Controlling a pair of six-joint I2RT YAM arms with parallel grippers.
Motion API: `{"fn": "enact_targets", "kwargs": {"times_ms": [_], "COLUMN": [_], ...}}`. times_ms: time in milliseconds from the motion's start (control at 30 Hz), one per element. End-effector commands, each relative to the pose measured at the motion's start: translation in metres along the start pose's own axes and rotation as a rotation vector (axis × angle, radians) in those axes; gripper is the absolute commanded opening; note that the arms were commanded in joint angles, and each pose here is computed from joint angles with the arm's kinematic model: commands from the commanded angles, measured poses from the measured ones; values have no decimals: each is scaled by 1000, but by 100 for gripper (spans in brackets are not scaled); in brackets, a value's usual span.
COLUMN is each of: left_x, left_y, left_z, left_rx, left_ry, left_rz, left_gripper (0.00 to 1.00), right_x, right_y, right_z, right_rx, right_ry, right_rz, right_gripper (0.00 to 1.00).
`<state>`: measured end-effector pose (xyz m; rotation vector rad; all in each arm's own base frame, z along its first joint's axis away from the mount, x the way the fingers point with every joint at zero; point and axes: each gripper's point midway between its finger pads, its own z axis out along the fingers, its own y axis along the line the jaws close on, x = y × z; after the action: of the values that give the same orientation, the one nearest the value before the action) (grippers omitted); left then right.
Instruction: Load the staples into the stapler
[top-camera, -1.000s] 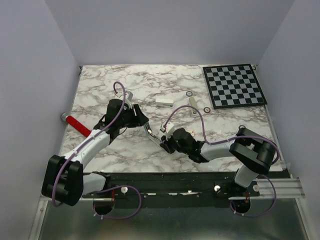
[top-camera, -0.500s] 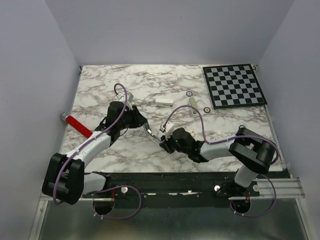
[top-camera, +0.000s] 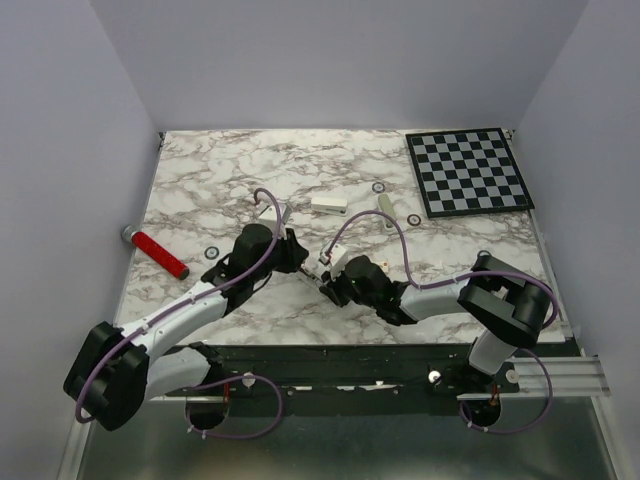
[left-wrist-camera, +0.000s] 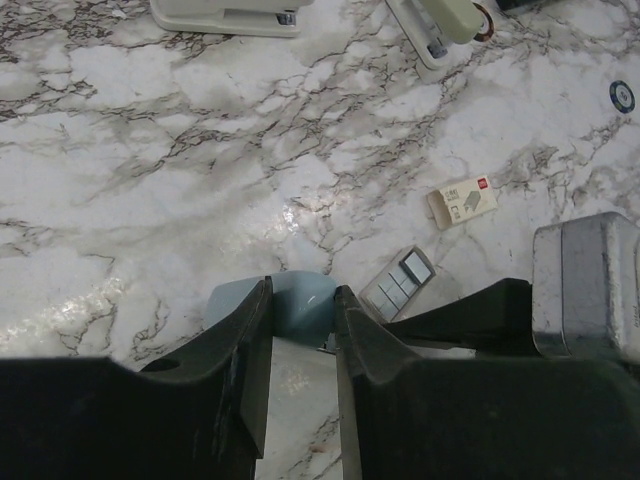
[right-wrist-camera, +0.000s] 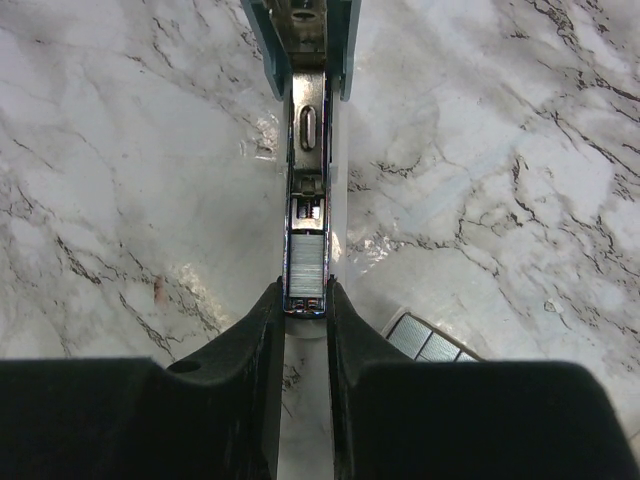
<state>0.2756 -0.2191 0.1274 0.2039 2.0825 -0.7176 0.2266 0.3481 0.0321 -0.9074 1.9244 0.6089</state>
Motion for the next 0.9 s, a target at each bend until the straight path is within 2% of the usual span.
{"fn": "enact_targets", "kwargs": {"times_ms": [0, 300, 400, 533, 633, 667, 733, 767, 833, 867], "left_x": [60, 98, 101, 88, 65, 56, 37, 30, 11, 4], "left_y": [3, -34, -37, -31, -22, -15, -10, -6, 1, 7], "left_z": [-9, -15, -14, -19, -30, -33, -45, -49, -61, -64], "left_rx": [-44, 25, 18, -34, -89, -125, -156, -175, -214, -237], "left_ry": [149, 213, 204, 133, 32, -12, -73, -100, -164, -187], "left_rz": [-33, 11, -9, -89, -119, -124, -136, -140, -142, -145], "left_gripper": [16, 16, 16, 16, 22, 30, 37, 45, 52, 59], "right_x": [-7, -4, -3, 0, 2, 2, 0, -1, -5, -11], "right_y": [5, 9, 9, 10, 9, 8, 8, 9, 9, 10], "right_z": [2, 0, -1, -4, -11, -14, -20, -23, -31, -32], "right_rx": [-23, -47, -52, -54, -50, -46, -47, -50, -53, -55], "right_ry": [-19, -20, -20, -13, -4, -3, 2, 5, 18, 15], "right_rz": [-21, -36, -36, -28, -18, -12, -10, -11, -12, -12], "right_gripper": [20, 20, 20, 21, 29, 39, 48, 57, 63, 67]}}
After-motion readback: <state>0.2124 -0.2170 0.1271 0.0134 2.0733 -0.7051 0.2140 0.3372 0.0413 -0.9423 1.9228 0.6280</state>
